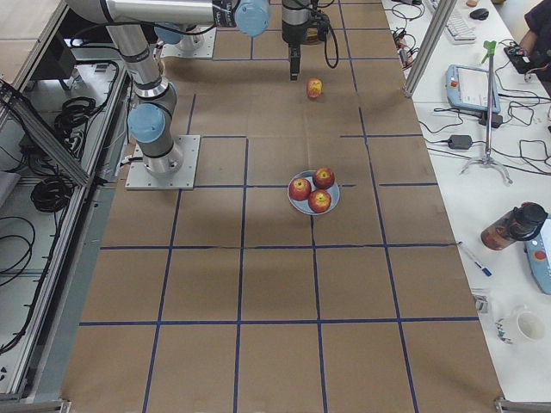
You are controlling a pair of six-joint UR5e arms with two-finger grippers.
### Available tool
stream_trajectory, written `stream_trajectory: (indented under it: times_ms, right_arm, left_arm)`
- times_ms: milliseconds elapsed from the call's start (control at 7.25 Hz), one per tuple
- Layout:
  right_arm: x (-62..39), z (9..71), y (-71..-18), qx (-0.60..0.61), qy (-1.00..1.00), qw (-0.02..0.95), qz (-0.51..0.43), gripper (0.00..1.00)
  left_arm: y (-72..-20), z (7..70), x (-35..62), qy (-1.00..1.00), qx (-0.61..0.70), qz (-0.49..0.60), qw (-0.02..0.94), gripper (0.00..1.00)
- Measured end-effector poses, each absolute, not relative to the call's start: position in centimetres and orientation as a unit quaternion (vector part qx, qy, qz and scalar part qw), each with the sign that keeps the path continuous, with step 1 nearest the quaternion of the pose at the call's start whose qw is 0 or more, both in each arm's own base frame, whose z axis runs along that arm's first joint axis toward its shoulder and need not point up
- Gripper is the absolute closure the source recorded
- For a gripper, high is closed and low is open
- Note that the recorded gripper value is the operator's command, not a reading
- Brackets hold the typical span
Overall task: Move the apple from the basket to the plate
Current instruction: 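Raise the left gripper away while the right gripper moves toward the apple, then lower the right gripper onto the yellow-red apple and grasp it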
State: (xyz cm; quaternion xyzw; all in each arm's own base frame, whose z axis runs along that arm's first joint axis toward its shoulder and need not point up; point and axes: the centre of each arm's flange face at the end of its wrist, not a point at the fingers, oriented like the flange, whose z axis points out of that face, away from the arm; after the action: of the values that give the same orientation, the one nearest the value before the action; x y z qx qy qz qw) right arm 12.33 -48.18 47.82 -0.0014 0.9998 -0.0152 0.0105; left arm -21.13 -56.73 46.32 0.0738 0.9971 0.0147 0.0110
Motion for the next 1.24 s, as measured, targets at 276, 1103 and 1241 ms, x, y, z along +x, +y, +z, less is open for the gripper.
stream_trajectory:
  times_ms: [276, 1103, 1241]
  right_arm:
    - [13.0, 46.9, -50.0, 0.005, 1.000, 0.010, -0.028, 0.00]
    - [28.6, 36.5, -57.0, 0.030, 0.999, 0.013, -0.033, 0.00]
    - [30.9, 34.3, -57.2, 0.031, 0.999, 0.015, -0.034, 0.00]
  left_arm:
    - [-52.6, 50.3, -18.9, 0.997, 0.069, 0.023, 0.013, 0.01]
    - [-51.3, 49.3, -16.9, 0.998, 0.058, 0.025, 0.012, 0.01]
    - [-51.4, 49.3, -16.8, 0.998, 0.057, 0.022, 0.012, 0.01]
